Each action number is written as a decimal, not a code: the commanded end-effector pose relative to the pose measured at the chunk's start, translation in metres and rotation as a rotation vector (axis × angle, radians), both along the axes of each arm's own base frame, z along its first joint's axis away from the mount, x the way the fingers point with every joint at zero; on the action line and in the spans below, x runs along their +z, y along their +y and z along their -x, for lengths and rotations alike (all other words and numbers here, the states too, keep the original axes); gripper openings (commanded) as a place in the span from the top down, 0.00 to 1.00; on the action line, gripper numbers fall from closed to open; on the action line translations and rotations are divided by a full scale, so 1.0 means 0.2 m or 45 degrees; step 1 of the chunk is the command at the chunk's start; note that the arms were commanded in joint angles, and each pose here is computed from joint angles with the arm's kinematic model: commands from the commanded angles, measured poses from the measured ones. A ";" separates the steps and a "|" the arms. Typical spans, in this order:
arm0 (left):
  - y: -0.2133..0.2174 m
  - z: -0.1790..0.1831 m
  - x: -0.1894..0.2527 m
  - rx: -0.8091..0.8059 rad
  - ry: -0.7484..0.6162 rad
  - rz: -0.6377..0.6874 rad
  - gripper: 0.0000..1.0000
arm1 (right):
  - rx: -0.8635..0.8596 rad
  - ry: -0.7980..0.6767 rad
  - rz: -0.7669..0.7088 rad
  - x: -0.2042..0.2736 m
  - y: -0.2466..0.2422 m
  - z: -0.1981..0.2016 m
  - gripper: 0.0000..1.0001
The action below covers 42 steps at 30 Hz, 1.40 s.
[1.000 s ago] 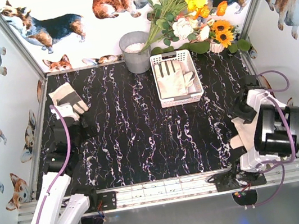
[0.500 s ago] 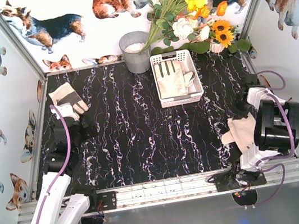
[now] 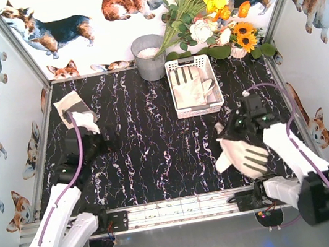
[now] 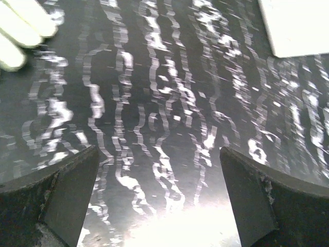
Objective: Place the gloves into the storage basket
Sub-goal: Pick up the glove at the corner of the board.
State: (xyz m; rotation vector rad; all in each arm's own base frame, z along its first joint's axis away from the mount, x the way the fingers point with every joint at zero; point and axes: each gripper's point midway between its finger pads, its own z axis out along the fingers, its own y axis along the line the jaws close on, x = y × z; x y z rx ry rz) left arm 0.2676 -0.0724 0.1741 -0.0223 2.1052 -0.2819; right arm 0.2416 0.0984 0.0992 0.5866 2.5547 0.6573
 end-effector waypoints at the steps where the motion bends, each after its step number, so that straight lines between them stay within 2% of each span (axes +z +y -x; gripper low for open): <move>1: -0.33 0.06 0.03 -0.298 -0.028 0.236 0.07 | -0.031 -0.124 -0.235 0.16 0.22 -0.03 1.00; 4: -0.54 0.11 0.06 -0.432 -0.029 0.330 0.08 | 0.113 -0.194 -0.360 0.29 0.37 -0.05 1.00; 8: -0.81 0.18 0.09 -0.584 -0.008 0.372 0.08 | 0.360 -0.296 -0.563 0.51 0.56 -0.07 1.00; 10: -0.92 0.21 0.12 -0.635 -0.008 0.399 0.08 | 0.415 -0.340 -0.627 0.64 0.61 -0.07 1.00; 17: -1.27 0.33 0.27 -0.748 -0.118 0.493 0.04 | 0.243 -0.334 -0.643 0.74 0.62 -0.14 1.00; 20: -1.33 0.34 0.19 -0.700 -0.103 0.450 0.02 | 0.200 -0.357 -0.697 0.80 0.65 -0.16 1.00; 28: -1.45 0.27 0.21 -0.590 -0.135 0.389 0.01 | 0.187 -0.374 -0.719 0.87 0.69 -0.17 1.00; 31: -1.42 0.22 0.16 -0.497 -0.132 0.335 0.13 | 0.170 -0.379 -0.720 0.87 0.68 -0.17 1.00; 39: -1.38 0.20 0.16 -0.454 -0.141 0.294 0.76 | 0.172 -0.407 -0.669 0.85 0.66 -0.16 1.00; 41: -1.36 0.20 0.17 -0.441 -0.138 0.290 0.87 | 0.200 -0.429 -0.643 0.85 0.66 -0.16 1.00; 42: -1.35 0.21 0.17 -0.431 -0.138 0.292 0.92 | 0.214 -0.440 -0.631 0.86 0.65 -0.16 0.96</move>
